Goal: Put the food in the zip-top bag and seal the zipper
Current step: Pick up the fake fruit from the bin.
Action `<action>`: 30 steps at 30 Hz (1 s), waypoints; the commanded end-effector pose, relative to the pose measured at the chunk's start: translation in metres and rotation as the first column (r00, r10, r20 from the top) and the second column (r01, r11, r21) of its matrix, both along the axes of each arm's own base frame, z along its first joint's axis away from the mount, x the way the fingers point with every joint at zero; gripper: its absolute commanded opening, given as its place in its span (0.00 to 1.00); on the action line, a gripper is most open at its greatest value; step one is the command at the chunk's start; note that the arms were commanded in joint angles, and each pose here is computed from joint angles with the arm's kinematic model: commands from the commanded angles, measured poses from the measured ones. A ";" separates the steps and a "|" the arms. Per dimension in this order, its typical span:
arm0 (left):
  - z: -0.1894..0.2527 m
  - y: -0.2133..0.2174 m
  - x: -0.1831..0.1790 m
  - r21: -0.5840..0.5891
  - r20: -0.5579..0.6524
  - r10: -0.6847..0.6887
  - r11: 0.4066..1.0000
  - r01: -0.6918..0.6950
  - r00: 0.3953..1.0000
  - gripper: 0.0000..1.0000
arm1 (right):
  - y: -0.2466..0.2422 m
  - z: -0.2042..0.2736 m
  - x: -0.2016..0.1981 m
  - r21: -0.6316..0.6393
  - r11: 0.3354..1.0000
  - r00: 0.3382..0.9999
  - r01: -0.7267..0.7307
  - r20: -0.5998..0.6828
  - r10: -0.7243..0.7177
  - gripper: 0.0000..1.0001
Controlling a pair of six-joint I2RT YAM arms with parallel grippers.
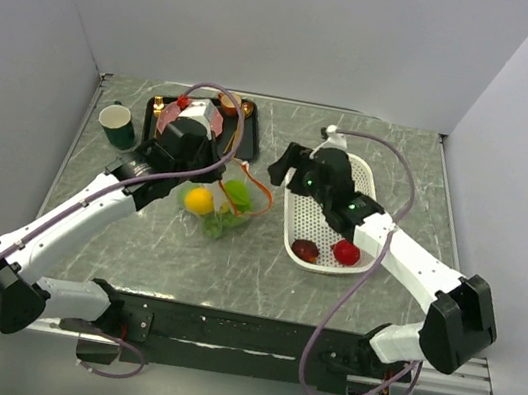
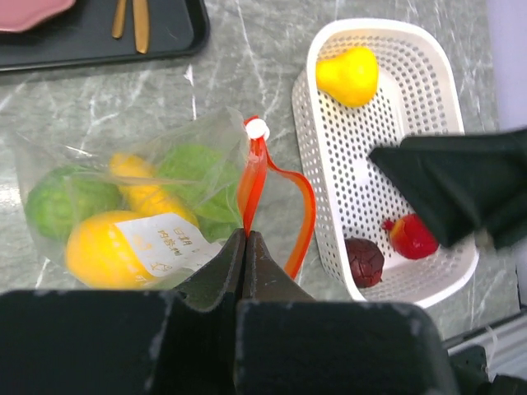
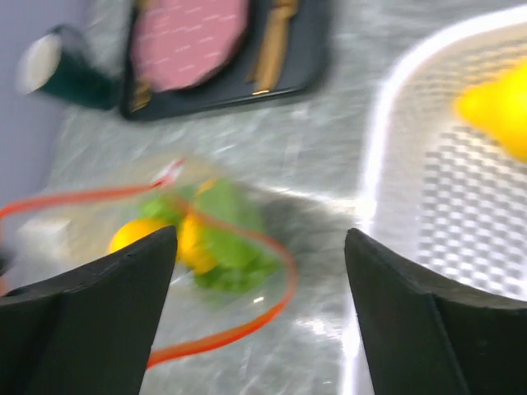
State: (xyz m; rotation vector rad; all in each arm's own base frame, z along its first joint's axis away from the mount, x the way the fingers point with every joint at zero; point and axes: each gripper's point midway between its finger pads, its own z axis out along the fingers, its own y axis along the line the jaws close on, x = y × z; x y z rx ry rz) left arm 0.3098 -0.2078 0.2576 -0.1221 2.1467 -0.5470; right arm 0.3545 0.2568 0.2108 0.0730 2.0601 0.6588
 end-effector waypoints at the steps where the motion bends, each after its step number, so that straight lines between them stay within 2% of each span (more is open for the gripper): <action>1: 0.019 -0.014 0.003 -0.039 0.056 -0.075 0.996 0.077 0.996 0.01 | -0.074 -0.053 0.032 -0.099 0.970 0.962 0.223 -0.140 -0.235 0.93; 4: 0.026 -0.018 0.001 -0.039 0.076 -0.110 0.993 0.114 0.991 0.01 | -0.100 -0.069 0.048 -0.113 0.959 0.948 0.261 -0.157 -0.276 0.94; 8: 0.025 -0.019 0.000 -0.032 0.069 -0.122 0.992 0.125 0.990 0.01 | -0.110 -0.071 0.071 -0.153 0.956 0.947 0.250 -0.165 -0.274 0.95; 12: 0.023 -0.019 0.000 -0.024 0.056 -0.124 0.992 0.125 0.991 0.01 | -0.114 -0.084 0.088 -0.154 0.958 0.936 0.241 -0.224 -0.272 0.95; 19: 0.022 -0.020 0.001 -0.010 0.053 -0.133 0.991 0.134 0.990 0.01 | -0.115 -0.096 0.116 -0.152 0.959 0.929 0.239 -0.250 -0.272 0.95; 30: 0.019 -0.021 0.003 -0.009 0.047 -0.133 0.991 0.133 0.990 0.01 | -0.116 -0.126 0.130 -0.216 0.958 0.924 0.188 -0.293 -0.247 0.96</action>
